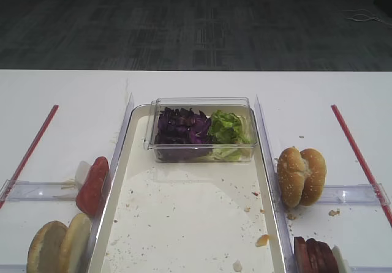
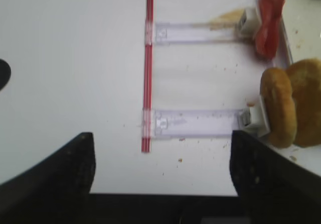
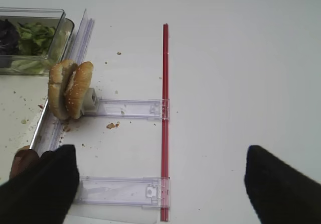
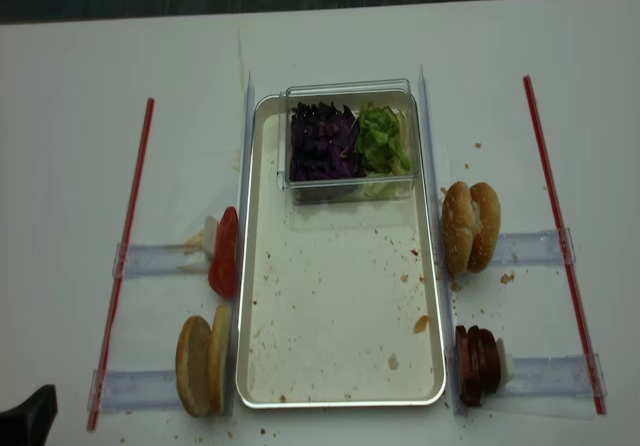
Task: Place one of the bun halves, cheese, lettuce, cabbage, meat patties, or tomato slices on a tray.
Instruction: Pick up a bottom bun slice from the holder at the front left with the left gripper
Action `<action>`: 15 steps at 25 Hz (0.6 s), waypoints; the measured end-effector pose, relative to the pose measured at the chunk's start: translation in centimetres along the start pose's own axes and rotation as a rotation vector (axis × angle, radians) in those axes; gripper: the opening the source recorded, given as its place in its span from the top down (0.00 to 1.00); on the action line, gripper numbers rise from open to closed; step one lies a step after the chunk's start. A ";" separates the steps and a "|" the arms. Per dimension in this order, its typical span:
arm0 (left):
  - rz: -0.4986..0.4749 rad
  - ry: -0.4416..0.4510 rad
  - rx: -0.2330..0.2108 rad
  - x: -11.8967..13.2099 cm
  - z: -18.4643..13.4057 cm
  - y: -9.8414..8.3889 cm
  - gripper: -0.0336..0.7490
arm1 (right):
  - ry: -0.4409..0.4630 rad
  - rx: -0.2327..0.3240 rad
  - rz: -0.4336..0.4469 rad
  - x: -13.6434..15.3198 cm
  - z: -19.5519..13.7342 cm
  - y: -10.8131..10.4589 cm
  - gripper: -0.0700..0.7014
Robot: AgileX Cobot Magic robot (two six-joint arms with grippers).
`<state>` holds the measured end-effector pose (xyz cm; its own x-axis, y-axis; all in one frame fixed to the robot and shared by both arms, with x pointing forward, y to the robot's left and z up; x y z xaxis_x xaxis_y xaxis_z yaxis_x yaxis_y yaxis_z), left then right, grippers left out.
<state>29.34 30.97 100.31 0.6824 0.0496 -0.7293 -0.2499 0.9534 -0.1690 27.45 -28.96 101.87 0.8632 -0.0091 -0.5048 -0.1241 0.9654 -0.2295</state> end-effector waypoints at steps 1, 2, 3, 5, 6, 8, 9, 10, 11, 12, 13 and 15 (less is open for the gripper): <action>0.022 0.061 0.005 0.7 0.2 -0.1 0.26 | 0.000 0.000 0.000 0.0 0.0 0.0 0.01; 0.040 0.114 0.010 1.4 0.4 -0.2 0.26 | 0.000 0.000 0.000 0.0 0.0 0.0 0.01; 0.065 0.181 0.016 2.3 0.5 -0.3 0.26 | 0.000 0.000 0.000 0.0 0.0 0.0 0.01; 0.125 0.318 0.035 4.0 0.8 -0.3 0.26 | 0.000 0.000 0.000 0.0 0.0 0.0 0.01; 0.150 0.370 0.045 4.7 0.9 -0.3 0.26 | 0.000 0.000 0.000 0.0 0.0 0.0 0.01; 0.205 0.491 0.069 6.5 0.9 -0.1 0.26 | 0.000 0.000 0.000 0.0 0.0 0.0 0.01; 0.221 0.531 0.076 7.1 0.8 -0.1 0.26 | 0.000 0.000 0.000 0.0 0.0 0.0 0.01; 0.233 0.571 0.081 7.8 0.8 -0.2 0.26 | 0.000 0.000 0.000 0.0 0.0 0.0 0.01; 0.240 0.596 0.084 8.4 0.7 -0.2 0.26 | 0.000 0.000 0.000 0.0 0.0 0.0 0.01; 0.242 0.606 0.087 8.8 0.8 -0.2 0.26 | 0.000 0.000 0.000 0.0 0.0 0.0 0.01; 0.239 0.602 0.088 9.0 0.9 -0.3 0.26 | 0.000 0.000 0.000 0.0 0.0 0.0 0.01; 0.233 0.577 0.091 9.3 1.5 -0.5 0.26 | 0.000 0.000 0.000 0.0 0.0 0.0 0.01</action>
<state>36.79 31.40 94.62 0.1298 0.1146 -0.9849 -0.2706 0.9597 0.0760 27.45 -28.96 101.87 0.8632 -0.0091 -0.5048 -0.1241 0.9654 -0.2295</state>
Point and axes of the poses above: a point on each arm's last joint axis where the gripper is mounted, x pointing out along that axis toward the gripper, y along the wrist's bending axis when the last joint is at zero, z = x × y, the point moved 5 cm from there along x, pointing out along that axis toward the gripper, and after that the axes turned 13 degrees about -x, right-handed, at the moved point
